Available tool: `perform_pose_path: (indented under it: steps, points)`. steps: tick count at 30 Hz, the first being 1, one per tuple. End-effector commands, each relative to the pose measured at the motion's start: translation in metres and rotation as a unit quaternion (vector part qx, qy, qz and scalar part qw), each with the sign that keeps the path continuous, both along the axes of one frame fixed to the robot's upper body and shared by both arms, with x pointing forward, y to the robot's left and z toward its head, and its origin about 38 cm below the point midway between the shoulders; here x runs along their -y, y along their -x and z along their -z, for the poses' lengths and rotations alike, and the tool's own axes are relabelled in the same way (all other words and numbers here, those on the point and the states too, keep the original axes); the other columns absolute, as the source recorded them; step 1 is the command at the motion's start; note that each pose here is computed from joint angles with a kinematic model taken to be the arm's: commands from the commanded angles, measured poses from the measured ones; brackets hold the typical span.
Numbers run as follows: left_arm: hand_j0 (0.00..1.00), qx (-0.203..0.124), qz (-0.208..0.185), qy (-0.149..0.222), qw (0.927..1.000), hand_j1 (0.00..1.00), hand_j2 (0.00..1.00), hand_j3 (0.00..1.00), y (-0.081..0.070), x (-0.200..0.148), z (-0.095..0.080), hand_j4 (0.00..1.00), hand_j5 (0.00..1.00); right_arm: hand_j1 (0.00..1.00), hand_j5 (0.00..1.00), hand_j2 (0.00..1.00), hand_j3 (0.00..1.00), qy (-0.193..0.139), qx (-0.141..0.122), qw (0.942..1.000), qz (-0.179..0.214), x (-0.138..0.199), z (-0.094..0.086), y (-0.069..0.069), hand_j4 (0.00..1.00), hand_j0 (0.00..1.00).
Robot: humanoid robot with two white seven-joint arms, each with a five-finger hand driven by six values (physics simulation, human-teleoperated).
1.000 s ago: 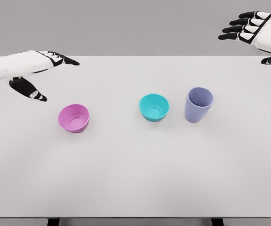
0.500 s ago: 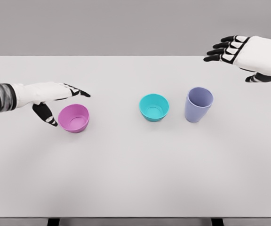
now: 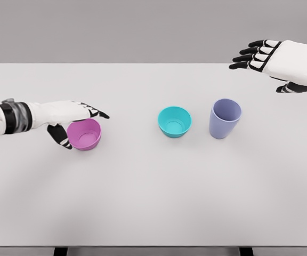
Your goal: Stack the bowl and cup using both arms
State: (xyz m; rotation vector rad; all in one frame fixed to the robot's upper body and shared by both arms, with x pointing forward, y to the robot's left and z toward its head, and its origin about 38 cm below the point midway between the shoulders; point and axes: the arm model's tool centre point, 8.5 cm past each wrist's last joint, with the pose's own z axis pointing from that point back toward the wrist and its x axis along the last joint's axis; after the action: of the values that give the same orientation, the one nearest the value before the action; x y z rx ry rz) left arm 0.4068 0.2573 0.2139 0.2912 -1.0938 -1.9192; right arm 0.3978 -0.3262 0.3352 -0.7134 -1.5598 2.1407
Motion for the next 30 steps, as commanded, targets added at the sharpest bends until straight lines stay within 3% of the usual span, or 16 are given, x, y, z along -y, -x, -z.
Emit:
perform_pose_path:
  steps: [1,30]
  points:
    - [1.00,0.000,0.003,0.000,1.0000,1.00,1.00,1.00,0.000,0.004,0.002,1.00,1.00,1.00,1.00,1.00,1.00,-0.002,0.000,1.0000,0.001,0.000,-0.001,0.000,1.00,1.00]
    - [1.00,-0.011,-0.015,-0.022,0.9996,1.00,1.00,1.00,-0.005,-0.008,0.020,1.00,1.00,1.00,1.00,1.00,1.00,-0.002,0.003,1.0000,0.002,0.001,-0.004,0.000,1.00,1.00]
